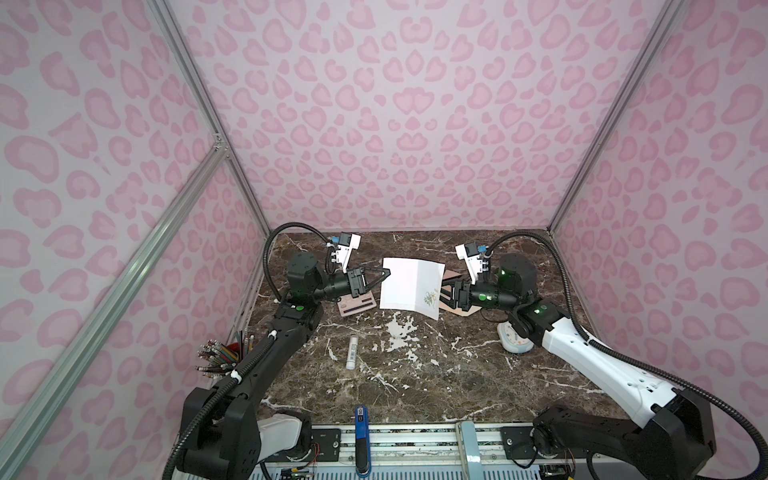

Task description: Place the letter into the envelope and seal it

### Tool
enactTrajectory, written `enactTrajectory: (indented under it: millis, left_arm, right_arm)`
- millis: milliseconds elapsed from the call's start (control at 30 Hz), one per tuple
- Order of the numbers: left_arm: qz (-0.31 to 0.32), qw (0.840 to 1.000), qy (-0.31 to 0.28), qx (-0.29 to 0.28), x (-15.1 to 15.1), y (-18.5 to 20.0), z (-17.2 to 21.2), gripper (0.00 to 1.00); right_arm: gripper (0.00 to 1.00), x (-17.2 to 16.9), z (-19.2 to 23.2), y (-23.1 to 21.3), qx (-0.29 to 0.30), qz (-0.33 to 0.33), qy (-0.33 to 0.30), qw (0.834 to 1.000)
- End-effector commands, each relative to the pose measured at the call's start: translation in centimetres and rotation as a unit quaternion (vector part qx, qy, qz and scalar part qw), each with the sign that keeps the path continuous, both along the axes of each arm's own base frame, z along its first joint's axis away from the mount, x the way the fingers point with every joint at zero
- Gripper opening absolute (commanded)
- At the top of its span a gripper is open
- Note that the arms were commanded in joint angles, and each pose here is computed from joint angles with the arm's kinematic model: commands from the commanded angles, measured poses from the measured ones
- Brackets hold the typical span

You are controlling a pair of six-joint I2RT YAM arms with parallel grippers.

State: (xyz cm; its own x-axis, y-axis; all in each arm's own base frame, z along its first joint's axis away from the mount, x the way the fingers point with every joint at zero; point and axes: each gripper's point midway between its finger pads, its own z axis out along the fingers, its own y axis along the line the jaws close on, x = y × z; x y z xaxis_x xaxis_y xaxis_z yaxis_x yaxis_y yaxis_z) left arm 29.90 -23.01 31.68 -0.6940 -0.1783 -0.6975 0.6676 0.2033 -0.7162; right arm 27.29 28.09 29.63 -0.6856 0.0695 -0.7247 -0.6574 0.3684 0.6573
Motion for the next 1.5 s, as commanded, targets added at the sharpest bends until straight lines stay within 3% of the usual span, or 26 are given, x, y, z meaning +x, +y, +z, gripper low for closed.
enactTrajectory:
  millis: [0, 300, 633, 1067, 1333, 1467]
  left_arm:
    - [-0.005, 1.0, -0.014, 0.001, -0.1, -0.2, 0.3, 0.04]
    - [-0.012, 1.0, -0.016, 0.005, -0.4, -0.7, 0.2, 0.04]
    - [-0.022, 1.0, -0.014, 0.0, -0.7, -1.1, 0.2, 0.04]
    - [-0.028, 0.999, -0.018, -0.01, -0.8, -1.2, 0.6, 0.04]
    - [-0.032, 0.999, -0.018, -0.011, -1.0, -1.3, 0.6, 0.04]
    - [-0.035, 0.999, -0.017, -0.011, -1.1, -1.4, 0.6, 0.04]
  right_arm:
    - [0.54, -0.2, 0.4, 0.7, 0.011, 0.012, -0.001, 1.0]
    - [0.58, -0.3, 0.4, 1.7, 0.014, 0.019, 0.003, 1.0]
    - [0.53, -0.1, 0.2, 2.5, 0.03, 0.028, 0.008, 0.999]
    - [0.54, -0.1, -0.4, 3.1, 0.031, 0.036, 0.018, 0.999]
    - [0.52, -0.6, 0.3, 3.8, 0.046, 0.054, 0.013, 0.997]
    - [0.46, -0.7, 0.4, 3.9, 0.047, 0.057, 0.013, 0.997]
